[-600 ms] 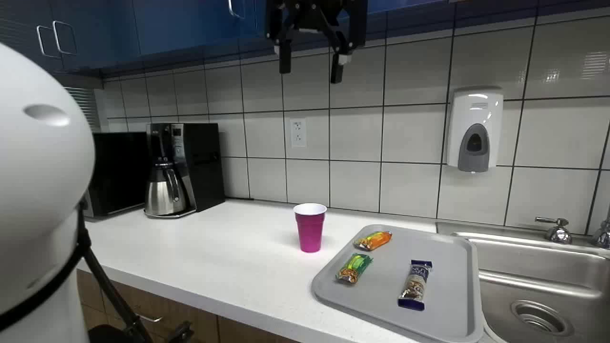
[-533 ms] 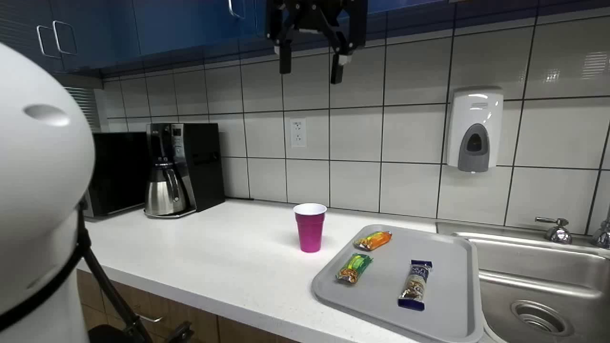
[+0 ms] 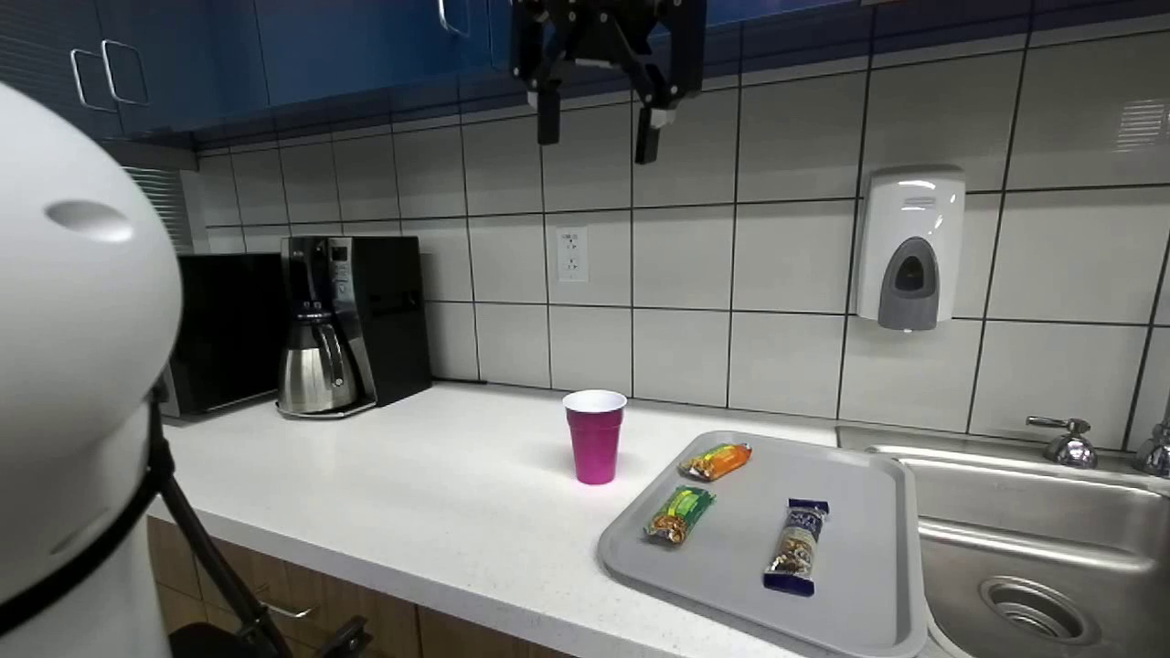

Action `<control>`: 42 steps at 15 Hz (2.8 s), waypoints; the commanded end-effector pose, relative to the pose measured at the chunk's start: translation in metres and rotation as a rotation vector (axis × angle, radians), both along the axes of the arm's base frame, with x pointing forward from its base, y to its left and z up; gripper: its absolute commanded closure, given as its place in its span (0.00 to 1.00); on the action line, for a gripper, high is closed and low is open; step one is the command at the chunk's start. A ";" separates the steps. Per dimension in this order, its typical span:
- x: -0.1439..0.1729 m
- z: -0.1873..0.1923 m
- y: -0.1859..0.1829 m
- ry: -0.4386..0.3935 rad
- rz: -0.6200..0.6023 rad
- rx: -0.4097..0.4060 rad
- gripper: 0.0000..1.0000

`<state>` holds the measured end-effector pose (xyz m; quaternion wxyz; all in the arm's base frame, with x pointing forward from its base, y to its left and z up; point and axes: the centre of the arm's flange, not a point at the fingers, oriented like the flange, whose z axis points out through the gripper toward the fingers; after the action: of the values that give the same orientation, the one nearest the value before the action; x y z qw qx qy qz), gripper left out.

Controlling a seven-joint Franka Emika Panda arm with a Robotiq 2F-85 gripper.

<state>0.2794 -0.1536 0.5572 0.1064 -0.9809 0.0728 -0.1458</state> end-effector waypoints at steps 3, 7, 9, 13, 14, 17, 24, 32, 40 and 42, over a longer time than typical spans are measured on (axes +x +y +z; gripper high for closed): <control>0.004 -0.011 -0.003 -0.019 -0.008 -0.056 0.00; 0.012 -0.023 -0.009 -0.039 -0.035 -0.099 0.00; 0.017 -0.028 -0.012 -0.050 -0.049 -0.110 0.00; 0.030 -0.039 -0.014 -0.076 -0.078 -0.125 0.00; 0.035 -0.041 -0.015 -0.083 -0.085 -0.129 0.00; 0.048 -0.050 -0.012 -0.095 -0.112 -0.148 0.00; 0.073 -0.077 -0.014 -0.078 -0.166 -0.183 0.00; 0.106 -0.119 -0.033 -0.028 -0.191 -0.191 0.00; 0.146 -0.156 -0.031 0.019 -0.218 -0.214 0.00; 0.157 -0.163 -0.027 0.027 -0.245 -0.220 0.00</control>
<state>0.4097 -0.1824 0.3998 -0.0086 -0.9760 0.1548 -0.1529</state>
